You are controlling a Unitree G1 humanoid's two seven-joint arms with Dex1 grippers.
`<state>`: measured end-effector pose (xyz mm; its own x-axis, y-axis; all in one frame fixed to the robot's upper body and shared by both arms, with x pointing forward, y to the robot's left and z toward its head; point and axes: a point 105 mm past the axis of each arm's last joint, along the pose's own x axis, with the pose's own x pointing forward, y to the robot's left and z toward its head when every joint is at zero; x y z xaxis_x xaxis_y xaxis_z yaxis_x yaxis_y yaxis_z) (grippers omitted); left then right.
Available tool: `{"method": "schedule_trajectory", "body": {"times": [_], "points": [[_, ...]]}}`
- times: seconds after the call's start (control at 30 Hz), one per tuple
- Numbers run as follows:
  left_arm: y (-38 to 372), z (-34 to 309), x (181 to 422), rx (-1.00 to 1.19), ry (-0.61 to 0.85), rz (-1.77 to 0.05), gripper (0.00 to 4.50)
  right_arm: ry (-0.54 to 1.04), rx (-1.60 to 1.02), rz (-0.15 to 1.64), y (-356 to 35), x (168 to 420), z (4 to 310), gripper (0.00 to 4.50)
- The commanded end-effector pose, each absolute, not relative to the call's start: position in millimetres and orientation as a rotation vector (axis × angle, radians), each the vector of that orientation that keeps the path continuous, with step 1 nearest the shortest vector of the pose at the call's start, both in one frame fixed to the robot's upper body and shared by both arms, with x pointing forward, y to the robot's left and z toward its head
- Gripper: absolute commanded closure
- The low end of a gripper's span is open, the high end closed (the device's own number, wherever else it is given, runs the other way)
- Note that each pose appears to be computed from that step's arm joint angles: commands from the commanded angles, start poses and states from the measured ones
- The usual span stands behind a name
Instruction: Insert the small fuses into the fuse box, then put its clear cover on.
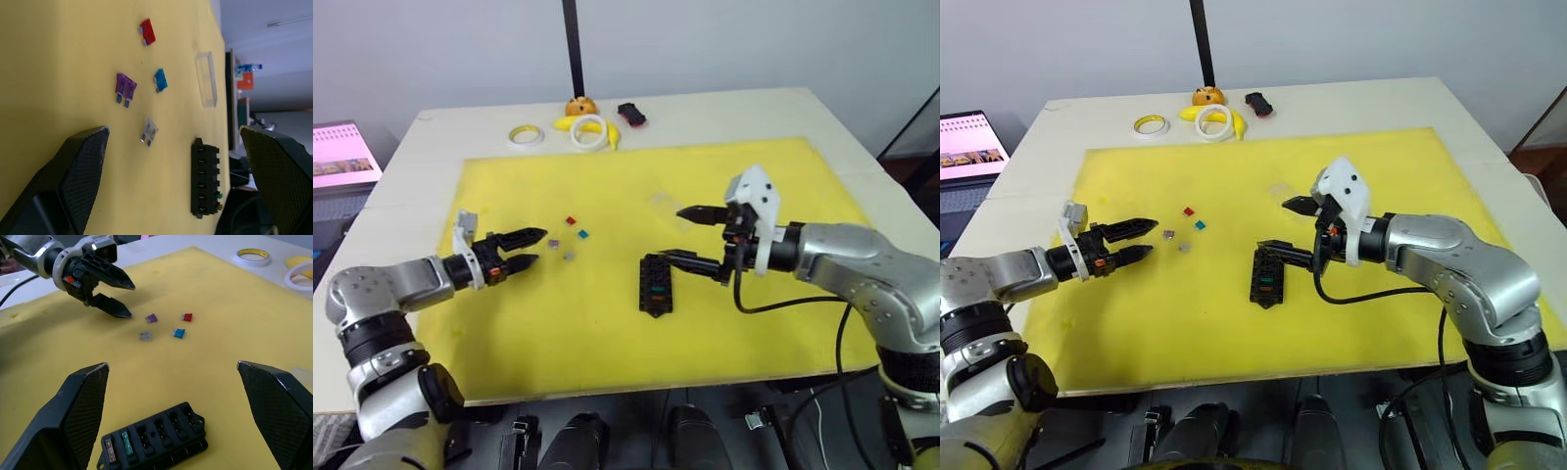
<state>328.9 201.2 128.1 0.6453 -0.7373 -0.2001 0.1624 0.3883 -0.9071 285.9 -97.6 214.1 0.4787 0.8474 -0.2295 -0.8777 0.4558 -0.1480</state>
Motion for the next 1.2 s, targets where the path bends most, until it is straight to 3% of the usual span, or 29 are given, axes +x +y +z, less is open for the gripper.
{"method": "schedule_trajectory", "body": {"times": [0.03,0.3,1.13,1.2], "points": [[197,128,332,-1.028,0.655,-0.626,0.0,0.065,-0.281,1.076,-91,285,225,0.05],[193,133,349,-1.098,0.568,-0.605,0.0,0.08,-0.277,1.073,-92,284,219,0.05],[172,99,364,-1.061,0.584,-0.484,0.0,0.083,-0.283,1.048,-90,289,219,0.05],[170,98,364,-1.081,0.584,-0.496,0.54,0.084,-0.281,1.043,-90,289,219,0.0]]}}
